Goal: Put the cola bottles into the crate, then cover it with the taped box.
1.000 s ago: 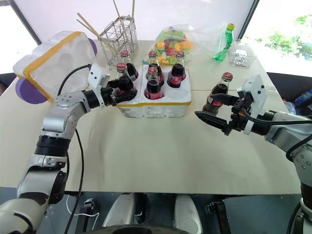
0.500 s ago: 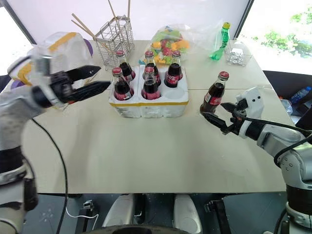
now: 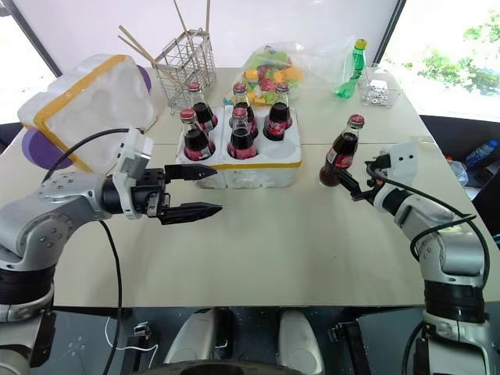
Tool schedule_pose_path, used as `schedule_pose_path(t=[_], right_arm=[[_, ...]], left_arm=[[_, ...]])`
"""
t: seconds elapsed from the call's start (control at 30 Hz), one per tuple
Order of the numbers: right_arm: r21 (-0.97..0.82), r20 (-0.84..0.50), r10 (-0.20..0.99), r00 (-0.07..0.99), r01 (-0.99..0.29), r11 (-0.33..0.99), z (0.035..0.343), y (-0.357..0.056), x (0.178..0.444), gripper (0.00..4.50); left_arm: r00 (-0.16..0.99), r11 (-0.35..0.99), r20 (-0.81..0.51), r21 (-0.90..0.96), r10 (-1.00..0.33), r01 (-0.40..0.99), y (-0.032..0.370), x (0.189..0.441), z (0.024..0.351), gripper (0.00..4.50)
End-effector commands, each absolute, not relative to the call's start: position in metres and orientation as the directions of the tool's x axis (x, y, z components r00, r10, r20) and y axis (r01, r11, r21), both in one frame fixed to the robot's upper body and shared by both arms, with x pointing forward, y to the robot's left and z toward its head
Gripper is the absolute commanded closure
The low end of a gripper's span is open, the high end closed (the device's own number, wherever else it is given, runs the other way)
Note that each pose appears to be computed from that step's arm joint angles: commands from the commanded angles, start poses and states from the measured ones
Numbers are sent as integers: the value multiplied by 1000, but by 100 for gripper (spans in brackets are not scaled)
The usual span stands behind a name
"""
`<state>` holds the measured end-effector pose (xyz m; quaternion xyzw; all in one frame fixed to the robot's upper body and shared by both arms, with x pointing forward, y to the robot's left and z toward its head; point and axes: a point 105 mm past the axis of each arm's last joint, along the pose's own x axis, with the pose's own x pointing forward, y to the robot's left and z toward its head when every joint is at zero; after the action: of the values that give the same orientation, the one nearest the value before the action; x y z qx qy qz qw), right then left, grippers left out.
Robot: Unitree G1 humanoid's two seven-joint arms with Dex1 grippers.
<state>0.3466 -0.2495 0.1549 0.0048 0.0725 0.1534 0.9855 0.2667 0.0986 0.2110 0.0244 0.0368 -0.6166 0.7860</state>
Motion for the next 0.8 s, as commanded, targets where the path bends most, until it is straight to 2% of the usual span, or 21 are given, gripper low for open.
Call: schedule_pose_path(t=[0.03,0.43,0.53,0.6,0.7,0.8], right_arm=[[16,-86,317,944,-317,948,167,-245,355,0],[54,-51,330,943,-327,943,167,-236,379,0],[68,-42,332,942,-329,942,167,-235,382,89],[67,-26,337,941,-335,940,170,-234,382,180],[54,-2,341,940,-340,939,180,-234,381,180],[43,85,370,925,-374,926,208,-229,375,180]], left_arm=[[265,262,-50,48,-963,964,98,273,224,2],[295,292,-33,65,-955,954,98,281,228,2],[299,297,-32,66,-954,953,97,282,229,0],[304,302,-30,66,-952,951,98,282,229,0],[320,318,-28,68,-947,946,99,284,230,0],[345,343,-22,65,-939,937,103,287,230,0]])
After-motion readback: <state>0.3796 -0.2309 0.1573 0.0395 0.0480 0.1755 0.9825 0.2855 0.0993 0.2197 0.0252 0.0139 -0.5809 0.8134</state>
